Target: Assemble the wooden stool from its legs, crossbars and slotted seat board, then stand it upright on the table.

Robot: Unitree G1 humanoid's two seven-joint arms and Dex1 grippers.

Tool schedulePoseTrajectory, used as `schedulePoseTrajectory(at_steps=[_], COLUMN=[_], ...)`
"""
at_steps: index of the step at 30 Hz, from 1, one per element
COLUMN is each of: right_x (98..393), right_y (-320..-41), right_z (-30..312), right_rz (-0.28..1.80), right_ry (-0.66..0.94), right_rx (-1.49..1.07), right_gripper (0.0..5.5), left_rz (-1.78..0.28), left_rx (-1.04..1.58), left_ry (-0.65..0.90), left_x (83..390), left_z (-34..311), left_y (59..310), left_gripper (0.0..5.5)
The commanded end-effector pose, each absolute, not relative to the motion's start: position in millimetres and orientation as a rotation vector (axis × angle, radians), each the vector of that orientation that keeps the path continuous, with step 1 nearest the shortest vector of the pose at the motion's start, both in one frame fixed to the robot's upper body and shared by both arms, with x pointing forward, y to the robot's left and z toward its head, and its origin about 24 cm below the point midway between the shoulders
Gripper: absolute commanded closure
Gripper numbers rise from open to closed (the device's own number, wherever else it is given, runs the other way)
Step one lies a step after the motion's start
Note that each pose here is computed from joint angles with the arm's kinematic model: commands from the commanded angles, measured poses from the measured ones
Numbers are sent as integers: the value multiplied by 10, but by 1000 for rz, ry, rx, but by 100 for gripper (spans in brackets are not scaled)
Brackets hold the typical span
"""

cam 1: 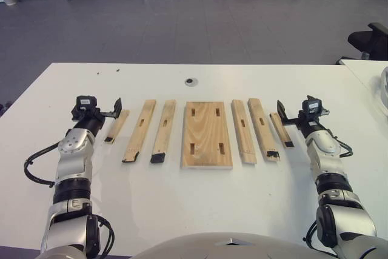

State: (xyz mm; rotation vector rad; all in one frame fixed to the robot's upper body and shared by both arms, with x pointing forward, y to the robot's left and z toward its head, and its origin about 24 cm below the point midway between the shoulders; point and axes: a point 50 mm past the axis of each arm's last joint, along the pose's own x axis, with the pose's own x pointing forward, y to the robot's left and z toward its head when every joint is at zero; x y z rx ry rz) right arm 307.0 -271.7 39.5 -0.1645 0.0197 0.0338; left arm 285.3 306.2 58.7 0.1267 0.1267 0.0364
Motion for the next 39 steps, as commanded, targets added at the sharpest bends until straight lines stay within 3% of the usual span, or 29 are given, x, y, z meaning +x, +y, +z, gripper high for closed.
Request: schedulePoseTrajectory(at_steps=[1, 3, 11, 26, 29, 32, 36, 39], right_x=[3047, 3048, 3041, 3063, 3090, 3166, 3277, 3302], right_y=[-2730, -2731, -2721, -2708, -2708, -2640, -2196, -1743], right_z=[347, 345, 327, 377, 423, 539, 842, 1305], right_rz=[35, 35, 35, 43, 43, 71, 324, 540], right_ry=[51, 53, 61, 46, 36, 6, -12, -83], right_rx=[-161, -161, -160, -141, -123, -35, 250, 519], right_gripper=[10, 10, 10, 10, 10, 10, 10, 10], left_rz=[6, -51, -80, -105, -85, -61, -196, -411], left_rx=[96, 77, 80, 160, 182, 156, 15, 33], left_ry=[205, 255, 452, 544, 512, 322, 34, -120], left_x=[2776, 2727, 2567, 2418, 2439, 2604, 2933, 3102], left_z=[511, 440, 216, 141, 164, 395, 809, 1071], left_y=[3110, 3071, 3103, 3137, 3157, 3126, 2618, 1927], left_gripper=[13, 13, 136, 381, 421, 421, 421, 421])
